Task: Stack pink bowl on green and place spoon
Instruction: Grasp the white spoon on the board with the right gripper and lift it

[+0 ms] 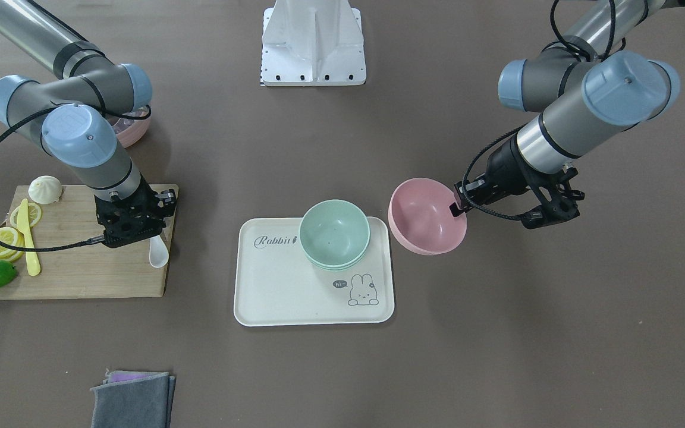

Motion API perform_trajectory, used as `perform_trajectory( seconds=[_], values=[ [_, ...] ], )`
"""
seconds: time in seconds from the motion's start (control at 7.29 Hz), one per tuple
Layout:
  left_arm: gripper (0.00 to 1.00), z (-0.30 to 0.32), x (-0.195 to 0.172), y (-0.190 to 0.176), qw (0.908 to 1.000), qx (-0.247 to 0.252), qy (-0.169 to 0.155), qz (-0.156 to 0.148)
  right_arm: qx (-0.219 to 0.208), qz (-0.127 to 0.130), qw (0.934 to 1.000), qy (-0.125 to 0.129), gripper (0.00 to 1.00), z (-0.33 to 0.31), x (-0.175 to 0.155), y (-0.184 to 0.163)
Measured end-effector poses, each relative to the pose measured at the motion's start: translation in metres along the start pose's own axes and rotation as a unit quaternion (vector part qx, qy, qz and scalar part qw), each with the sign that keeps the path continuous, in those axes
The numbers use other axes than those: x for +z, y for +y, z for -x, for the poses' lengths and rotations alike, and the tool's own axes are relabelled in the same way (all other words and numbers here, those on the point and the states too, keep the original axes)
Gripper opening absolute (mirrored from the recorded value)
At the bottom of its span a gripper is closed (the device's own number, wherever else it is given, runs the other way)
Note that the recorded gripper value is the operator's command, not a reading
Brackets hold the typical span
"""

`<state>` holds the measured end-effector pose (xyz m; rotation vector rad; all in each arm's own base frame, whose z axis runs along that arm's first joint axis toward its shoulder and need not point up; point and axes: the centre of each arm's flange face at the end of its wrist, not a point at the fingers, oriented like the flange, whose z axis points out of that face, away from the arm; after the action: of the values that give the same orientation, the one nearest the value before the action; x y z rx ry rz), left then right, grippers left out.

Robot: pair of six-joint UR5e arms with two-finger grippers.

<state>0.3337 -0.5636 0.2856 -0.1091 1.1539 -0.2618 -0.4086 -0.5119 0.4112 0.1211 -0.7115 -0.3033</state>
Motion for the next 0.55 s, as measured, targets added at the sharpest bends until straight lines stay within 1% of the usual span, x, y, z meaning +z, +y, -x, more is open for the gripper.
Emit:
perform_trajectory(
  seconds=[0.27, 0.41, 0.55],
  values=[
    [0.0, 0.0, 0.0, 0.0, 1.0, 0.001, 0.001, 0.0, -0.004, 0.0, 1.0, 0.0, 0.0, 0.0, 0.0, 0.0],
    [0.0, -0.001, -0.001, 0.001, 1.0, 0.001, 0.001, 0.0, -0.005, -0.004, 1.0, -0.003, 0.0, 0.0, -0.005, -0.002],
    [0.0, -0.005, -0.003, 0.002, 1.0, 0.003, 0.004, 0.001, -0.005, -0.012, 0.9999, -0.01, 0.0, -0.001, -0.018, -0.007]
  ],
)
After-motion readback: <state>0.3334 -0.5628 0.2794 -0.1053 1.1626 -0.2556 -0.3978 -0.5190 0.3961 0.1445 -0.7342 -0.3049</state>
